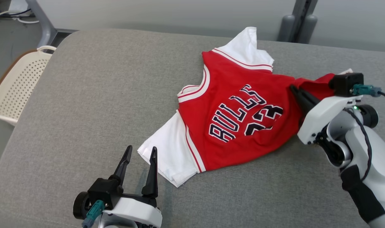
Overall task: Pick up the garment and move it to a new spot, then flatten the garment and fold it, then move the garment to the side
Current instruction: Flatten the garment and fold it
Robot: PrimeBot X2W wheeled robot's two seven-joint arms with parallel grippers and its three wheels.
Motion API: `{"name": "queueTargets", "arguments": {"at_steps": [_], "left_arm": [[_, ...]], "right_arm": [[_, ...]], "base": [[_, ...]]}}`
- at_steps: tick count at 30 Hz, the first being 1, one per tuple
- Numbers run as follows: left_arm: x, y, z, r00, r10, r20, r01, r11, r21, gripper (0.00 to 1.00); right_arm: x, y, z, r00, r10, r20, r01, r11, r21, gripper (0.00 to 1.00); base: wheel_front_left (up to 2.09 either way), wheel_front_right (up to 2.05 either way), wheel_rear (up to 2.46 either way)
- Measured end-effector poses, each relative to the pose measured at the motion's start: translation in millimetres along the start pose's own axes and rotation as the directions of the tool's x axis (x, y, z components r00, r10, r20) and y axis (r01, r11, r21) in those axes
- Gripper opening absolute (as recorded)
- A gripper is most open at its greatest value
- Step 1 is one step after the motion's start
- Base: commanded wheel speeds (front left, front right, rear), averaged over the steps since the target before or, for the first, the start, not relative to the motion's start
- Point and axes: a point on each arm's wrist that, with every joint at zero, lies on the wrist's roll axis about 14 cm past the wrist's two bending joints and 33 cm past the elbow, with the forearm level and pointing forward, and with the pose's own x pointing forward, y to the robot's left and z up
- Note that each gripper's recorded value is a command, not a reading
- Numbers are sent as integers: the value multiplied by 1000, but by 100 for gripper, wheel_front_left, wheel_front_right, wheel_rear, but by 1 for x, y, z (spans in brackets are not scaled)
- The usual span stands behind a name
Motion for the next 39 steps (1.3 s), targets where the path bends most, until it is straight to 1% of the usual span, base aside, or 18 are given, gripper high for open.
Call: {"name": "queueTargets", "arguments": {"at_steps": [4,5,6,7,8,12,14,19,24,28,31,34,39], "left_arm": [[2,6,0,1000,20,1,-20,1000,2,100],[2,7,0,1000,25,1,-25,1000,3,100],[1,8,-1,1000,28,-3,-28,1000,2,100],[1,9,-2,999,32,-7,-31,1000,3,100],[1,10,-3,999,34,-9,-34,999,2,100],[2,9,-3,999,33,-11,-33,999,0,100],[3,7,-3,1000,26,-10,-26,1000,-2,100],[6,-3,-4,1000,-5,-9,5,1000,-7,100],[10,-14,-5,999,-40,-10,40,999,-8,100],[12,-22,-6,998,-67,-13,67,998,-9,100],[13,-24,-7,997,-75,-15,75,997,-9,100],[14,-25,-9,997,-78,-22,78,997,-9,100],[15,-25,-12,996,-82,-30,82,997,-2,100]], "right_arm": [[22,-1,11,999,-12,34,13,1000,-22,0],[28,1,14,999,-12,38,12,1000,-24,10],[32,2,14,999,-12,35,13,1000,-23,27],[36,5,14,999,-10,34,11,1000,-22,50],[39,7,14,999,-8,31,8,1000,-24,100],[43,9,25,998,-8,60,10,999,-34,100],[39,3,28,997,-21,76,24,999,-36,100],[16,-41,29,987,-115,116,120,992,-38,100],[-15,-70,11,972,-188,139,188,982,13,100],[-41,-85,-20,966,-234,112,228,972,60,100],[-52,-86,-36,965,-244,101,236,968,86,100],[-54,-75,-43,972,-213,98,205,975,80,100],[-42,-57,-46,987,-143,70,143,990,13,100]], "base": [[0,0,0],[0,0,0],[0,0,0],[0,0,0],[0,0,0],[0,0,0],[0,0,0],[0,0,0],[0,0,0],[0,0,0],[0,0,0],[0,0,0],[0,0,0]]}}
